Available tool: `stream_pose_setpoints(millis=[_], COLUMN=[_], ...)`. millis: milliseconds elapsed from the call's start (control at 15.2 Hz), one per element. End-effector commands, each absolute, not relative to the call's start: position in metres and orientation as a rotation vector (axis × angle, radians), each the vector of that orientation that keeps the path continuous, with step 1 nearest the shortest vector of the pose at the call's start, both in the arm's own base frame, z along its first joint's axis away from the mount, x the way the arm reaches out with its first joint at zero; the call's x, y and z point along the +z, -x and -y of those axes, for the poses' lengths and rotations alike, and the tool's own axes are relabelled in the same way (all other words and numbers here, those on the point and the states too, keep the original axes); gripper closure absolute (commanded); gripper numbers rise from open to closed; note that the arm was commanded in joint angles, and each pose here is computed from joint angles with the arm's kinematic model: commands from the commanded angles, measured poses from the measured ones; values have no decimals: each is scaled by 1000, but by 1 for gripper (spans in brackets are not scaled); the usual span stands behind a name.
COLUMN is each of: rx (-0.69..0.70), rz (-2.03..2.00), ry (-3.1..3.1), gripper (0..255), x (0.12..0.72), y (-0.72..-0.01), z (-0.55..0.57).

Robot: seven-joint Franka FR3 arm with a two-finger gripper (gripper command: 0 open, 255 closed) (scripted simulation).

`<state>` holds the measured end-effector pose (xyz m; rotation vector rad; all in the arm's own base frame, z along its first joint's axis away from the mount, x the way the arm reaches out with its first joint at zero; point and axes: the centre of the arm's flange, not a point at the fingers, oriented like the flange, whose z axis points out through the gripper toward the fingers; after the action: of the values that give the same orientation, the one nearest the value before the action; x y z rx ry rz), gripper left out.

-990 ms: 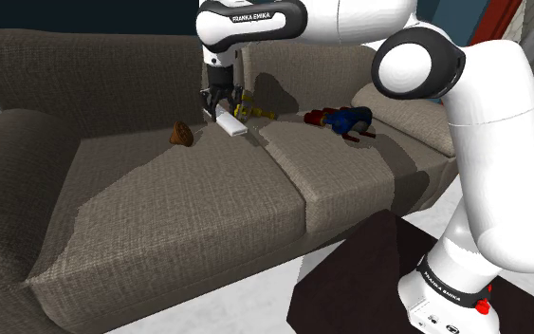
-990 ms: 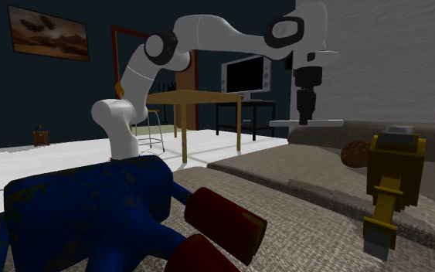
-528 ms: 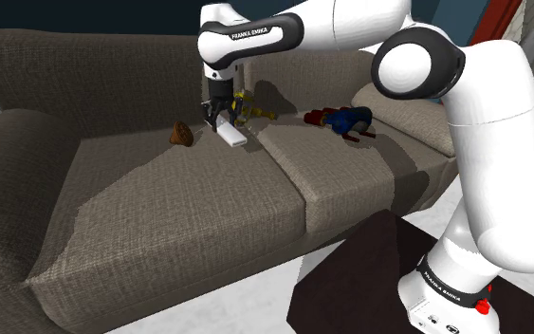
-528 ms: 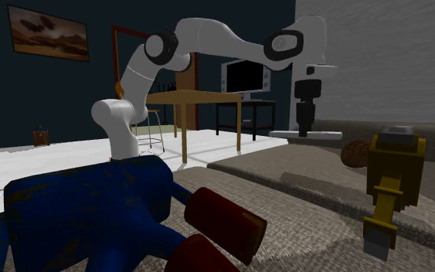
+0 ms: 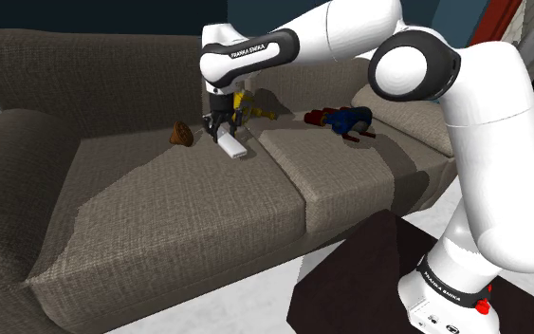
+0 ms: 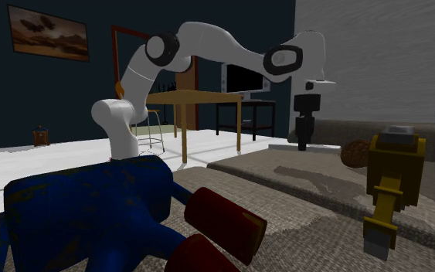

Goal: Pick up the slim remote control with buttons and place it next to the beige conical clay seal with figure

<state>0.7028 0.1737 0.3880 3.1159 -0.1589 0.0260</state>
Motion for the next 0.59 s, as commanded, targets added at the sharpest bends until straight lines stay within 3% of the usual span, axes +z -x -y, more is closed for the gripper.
stream_pose_setpoints(millis=[0,528], rx=[27,27], rz=[159,159], ry=[-3116,-3116], gripper=[255,255], x=[377,347], y=[-702,-702], z=[-174,-174])
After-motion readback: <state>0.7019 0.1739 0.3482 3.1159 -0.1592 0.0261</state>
